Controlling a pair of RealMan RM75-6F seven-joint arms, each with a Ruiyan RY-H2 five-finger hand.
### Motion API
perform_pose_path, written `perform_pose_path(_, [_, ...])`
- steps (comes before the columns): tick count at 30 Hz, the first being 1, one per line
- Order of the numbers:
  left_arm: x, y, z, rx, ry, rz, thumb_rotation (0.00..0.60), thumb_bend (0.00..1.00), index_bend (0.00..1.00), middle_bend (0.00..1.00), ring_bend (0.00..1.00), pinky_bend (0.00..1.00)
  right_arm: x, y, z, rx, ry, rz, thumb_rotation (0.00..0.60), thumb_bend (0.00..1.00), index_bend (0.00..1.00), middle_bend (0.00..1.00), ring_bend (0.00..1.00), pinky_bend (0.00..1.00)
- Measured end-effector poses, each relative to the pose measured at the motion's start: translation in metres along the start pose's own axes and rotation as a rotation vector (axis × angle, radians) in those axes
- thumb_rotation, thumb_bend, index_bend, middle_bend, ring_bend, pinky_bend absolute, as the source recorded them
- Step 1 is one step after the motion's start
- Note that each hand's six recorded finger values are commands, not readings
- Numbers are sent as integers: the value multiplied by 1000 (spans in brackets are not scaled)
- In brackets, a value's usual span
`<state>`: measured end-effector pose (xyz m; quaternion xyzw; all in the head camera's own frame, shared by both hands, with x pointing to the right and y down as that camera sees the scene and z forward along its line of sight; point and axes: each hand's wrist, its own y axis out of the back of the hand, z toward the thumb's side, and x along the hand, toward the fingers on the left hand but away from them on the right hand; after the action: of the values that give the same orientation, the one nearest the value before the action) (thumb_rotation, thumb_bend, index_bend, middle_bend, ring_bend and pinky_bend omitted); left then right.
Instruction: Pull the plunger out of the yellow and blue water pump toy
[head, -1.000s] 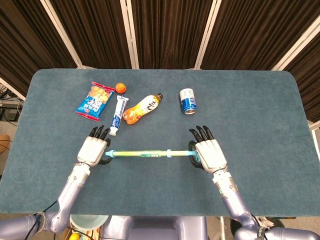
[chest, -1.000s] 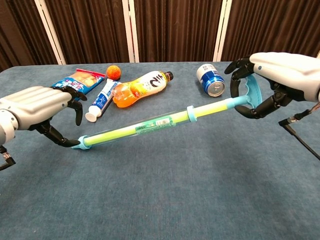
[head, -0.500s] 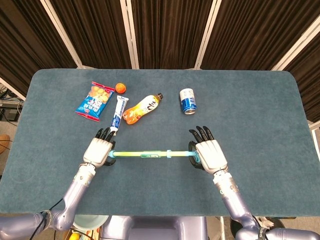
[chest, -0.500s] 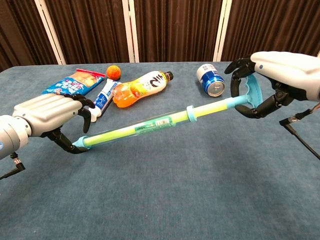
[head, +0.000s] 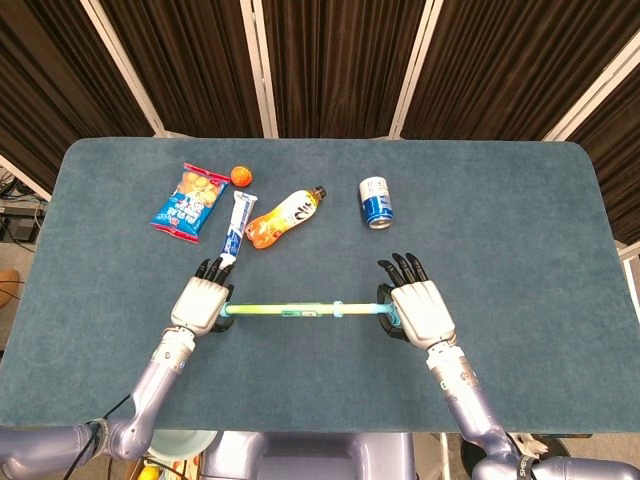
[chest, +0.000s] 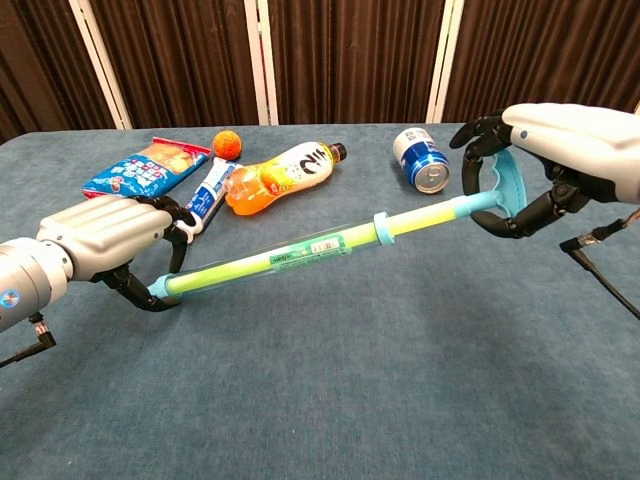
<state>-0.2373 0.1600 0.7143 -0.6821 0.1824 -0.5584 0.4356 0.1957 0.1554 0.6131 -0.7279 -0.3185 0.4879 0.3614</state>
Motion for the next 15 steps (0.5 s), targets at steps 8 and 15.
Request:
perform_pose_path(8, [-3,3,5,-18,-20,14,600,312,528,115,0,95,1,-1,-3,2,-6,4,600,615,688,159,38,0])
perform_pose_path(15, [-13,9,5,-25,-42,30,600,313,533,117,0,95,0,0,-10,11,-23,-3,600,615,688,159,38,0])
